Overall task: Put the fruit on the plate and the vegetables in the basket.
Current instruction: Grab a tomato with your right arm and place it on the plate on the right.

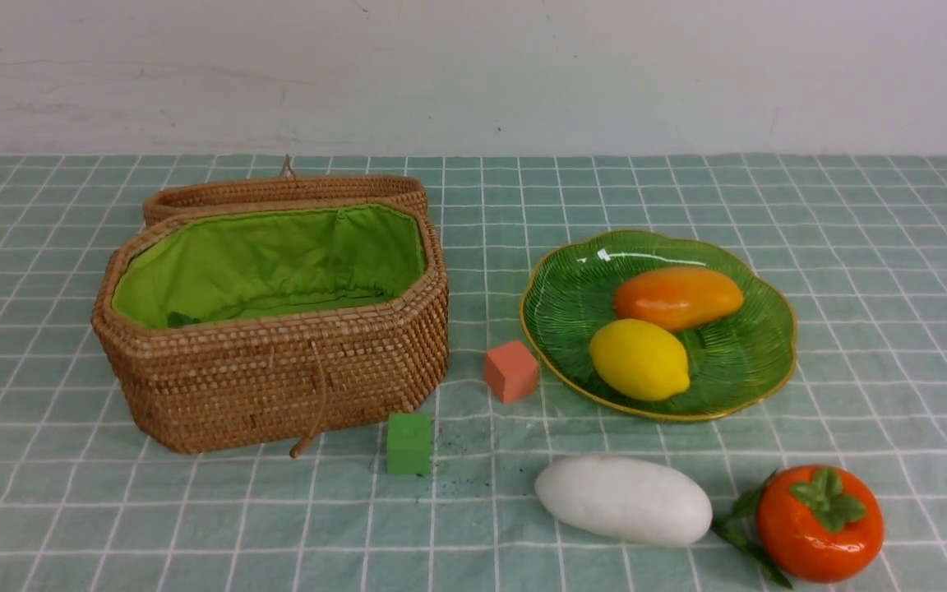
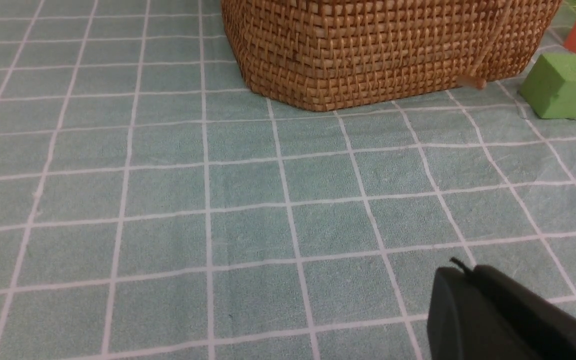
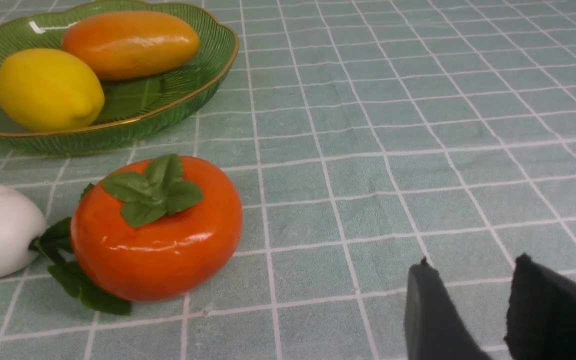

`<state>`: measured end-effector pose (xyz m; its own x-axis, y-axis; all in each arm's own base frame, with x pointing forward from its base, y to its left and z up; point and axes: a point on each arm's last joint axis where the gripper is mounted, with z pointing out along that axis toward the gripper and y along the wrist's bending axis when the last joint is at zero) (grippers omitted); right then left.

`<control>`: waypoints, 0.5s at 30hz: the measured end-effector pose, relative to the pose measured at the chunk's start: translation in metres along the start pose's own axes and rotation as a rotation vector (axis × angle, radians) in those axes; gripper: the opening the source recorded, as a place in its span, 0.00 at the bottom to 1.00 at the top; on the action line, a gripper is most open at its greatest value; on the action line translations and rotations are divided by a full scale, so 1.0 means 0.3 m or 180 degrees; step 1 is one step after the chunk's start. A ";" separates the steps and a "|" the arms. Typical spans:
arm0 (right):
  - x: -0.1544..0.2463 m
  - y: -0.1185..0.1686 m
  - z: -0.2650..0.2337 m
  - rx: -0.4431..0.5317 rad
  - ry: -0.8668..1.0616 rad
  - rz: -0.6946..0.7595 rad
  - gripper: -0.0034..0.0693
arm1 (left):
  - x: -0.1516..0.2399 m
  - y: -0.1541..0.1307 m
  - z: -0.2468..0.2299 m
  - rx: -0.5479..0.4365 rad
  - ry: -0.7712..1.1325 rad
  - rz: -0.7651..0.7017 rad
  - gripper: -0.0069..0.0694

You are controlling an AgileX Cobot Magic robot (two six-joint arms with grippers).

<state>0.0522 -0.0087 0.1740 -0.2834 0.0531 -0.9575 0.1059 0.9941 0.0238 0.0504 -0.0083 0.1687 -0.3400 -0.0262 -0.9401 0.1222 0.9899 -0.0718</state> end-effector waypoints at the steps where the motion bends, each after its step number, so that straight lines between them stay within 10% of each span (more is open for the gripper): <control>1: 0.000 0.000 0.000 0.0000 0.0000 0.0000 0.38 | 0.000 0.000 0.000 0.0000 0.0000 0.0000 0.11; 15: -0.041 0.014 -0.001 -0.0151 -0.0495 -0.0020 0.38 | 0.000 0.000 0.000 0.0000 0.0000 0.0000 0.11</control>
<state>0.0558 -0.0050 0.1860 -0.1326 0.0353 -0.9905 0.0585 0.9979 0.0278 0.0504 -0.0083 0.1687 -0.3400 -0.0262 -0.9401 0.1222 0.9899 -0.0718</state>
